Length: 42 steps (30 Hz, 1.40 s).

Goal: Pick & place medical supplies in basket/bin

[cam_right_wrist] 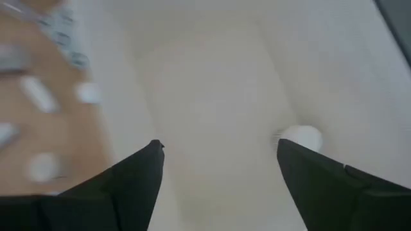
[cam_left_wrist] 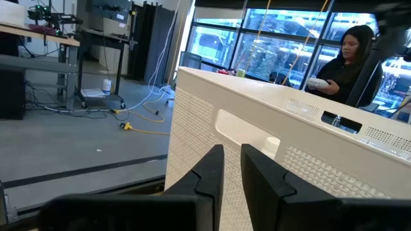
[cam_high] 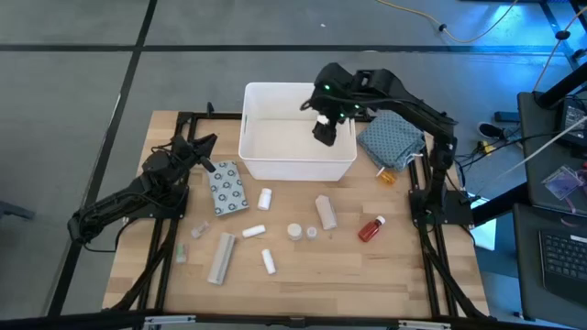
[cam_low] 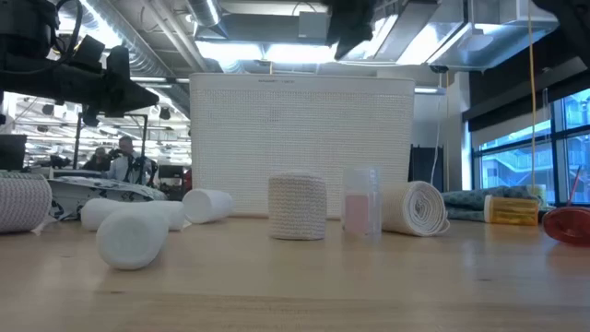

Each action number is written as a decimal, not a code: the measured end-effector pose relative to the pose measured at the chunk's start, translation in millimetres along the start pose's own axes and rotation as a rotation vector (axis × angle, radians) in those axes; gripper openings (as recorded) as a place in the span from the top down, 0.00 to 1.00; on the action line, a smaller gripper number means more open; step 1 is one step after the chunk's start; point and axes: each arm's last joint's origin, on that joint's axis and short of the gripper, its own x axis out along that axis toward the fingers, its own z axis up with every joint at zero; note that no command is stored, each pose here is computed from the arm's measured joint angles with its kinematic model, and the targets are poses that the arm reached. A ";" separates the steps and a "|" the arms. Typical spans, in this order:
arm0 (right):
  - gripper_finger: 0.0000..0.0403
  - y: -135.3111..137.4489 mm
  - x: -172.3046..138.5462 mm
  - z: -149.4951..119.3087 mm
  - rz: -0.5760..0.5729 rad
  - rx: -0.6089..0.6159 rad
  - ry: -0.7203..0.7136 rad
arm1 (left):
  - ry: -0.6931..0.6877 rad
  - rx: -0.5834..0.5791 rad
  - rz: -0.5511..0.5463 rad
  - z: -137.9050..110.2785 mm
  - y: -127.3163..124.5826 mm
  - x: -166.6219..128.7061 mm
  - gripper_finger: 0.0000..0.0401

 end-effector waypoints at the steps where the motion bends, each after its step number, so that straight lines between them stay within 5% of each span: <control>1: 0.27 7.1 -5.3 -1.2 0.026 0.016 -0.010 | 0.000 0.000 0.000 0.0 0.0 0.0 0.88; 11: 0.45 57.4 -27.3 -14.5 0.123 0.070 0.013 | 0.000 0.000 -0.001 0.0 0.0 0.0 0.88; 23: 0.98 72.2 -28.3 -20.4 0.140 0.055 0.056 | 0.000 0.000 -0.002 0.0 -0.1 0.0 0.88; 29: 0.98 72.3 -28.3 -20.0 0.137 0.024 0.049 | 0.000 0.000 -0.002 0.0 -0.1 0.0 0.87; 42: 0.85 72.2 -28.3 -19.8 0.139 0.002 0.045 | 0.001 0.000 -0.002 0.0 -0.1 0.0 0.87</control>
